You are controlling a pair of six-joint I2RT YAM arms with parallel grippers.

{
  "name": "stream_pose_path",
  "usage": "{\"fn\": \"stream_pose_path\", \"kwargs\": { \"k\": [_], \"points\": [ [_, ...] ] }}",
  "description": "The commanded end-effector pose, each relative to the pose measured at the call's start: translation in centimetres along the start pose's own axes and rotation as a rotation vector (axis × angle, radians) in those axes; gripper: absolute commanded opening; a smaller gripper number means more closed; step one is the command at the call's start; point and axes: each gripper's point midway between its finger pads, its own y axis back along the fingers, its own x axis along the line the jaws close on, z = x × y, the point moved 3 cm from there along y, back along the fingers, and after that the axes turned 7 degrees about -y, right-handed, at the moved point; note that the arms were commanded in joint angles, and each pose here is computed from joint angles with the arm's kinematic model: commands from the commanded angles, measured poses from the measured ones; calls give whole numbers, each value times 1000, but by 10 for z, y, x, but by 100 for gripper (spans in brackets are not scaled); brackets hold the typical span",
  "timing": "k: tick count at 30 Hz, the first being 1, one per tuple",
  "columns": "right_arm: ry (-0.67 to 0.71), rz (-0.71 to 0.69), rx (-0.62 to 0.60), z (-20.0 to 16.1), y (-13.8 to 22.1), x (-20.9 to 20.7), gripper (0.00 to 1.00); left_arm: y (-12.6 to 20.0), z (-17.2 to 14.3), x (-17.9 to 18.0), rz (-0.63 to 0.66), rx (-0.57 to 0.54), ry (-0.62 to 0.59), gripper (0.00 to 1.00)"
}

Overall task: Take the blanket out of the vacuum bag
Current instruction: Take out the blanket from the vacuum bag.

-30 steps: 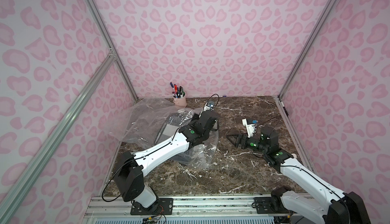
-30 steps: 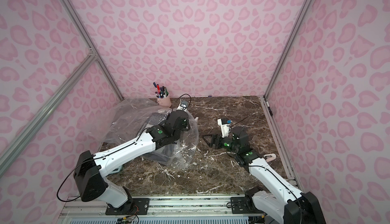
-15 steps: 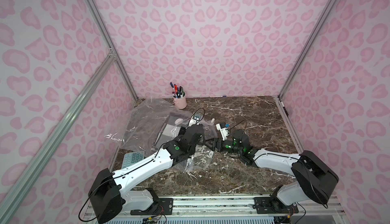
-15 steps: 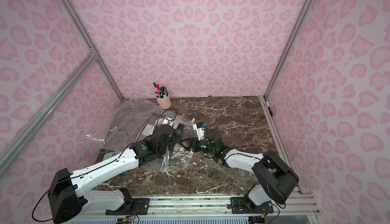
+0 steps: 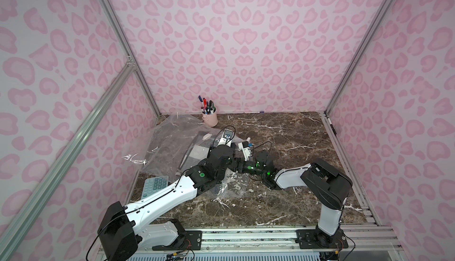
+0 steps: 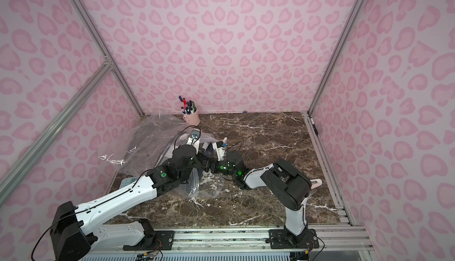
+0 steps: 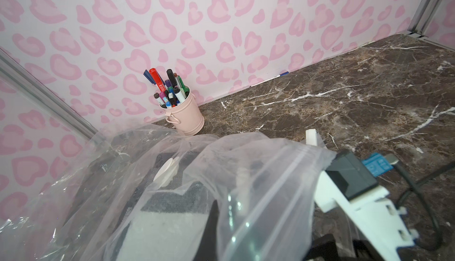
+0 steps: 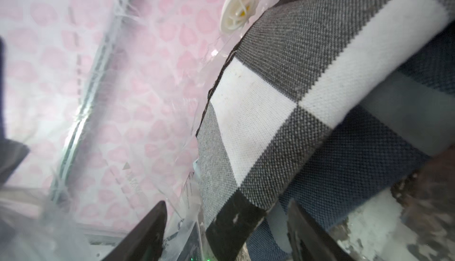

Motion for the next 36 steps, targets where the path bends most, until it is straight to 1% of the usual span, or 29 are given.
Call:
{"fn": "stream_pose_path", "kwargs": {
  "k": [1, 5, 11, 16, 21, 28, 34, 36],
  "points": [
    [-32, 53, -26, 3, -4, 2, 76, 6, 14, 6, 6, -62, 42, 4],
    [-47, 75, -23, 2, -12, -5, 73, 7, 12, 9, 21, -49, 32, 4],
    [-10, 66, -25, 10, -22, -5, 73, 11, 8, 14, 36, -41, 37, 4],
    [-11, 74, -11, 11, -32, -8, 73, 12, 5, 15, 39, -32, 36, 4],
    [5, 84, 8, 13, -38, -1, 72, 11, 1, 15, 41, -21, 32, 4],
    [54, 98, 1, 20, -39, 19, 72, 9, -1, 12, 37, -13, 23, 4],
    [61, 130, 1, 22, -42, 28, 72, 7, -3, 10, 32, -4, 18, 4],
    [62, 112, 14, 19, -46, 23, 72, 6, -4, 9, 32, 0, 14, 4]
  ]
}}
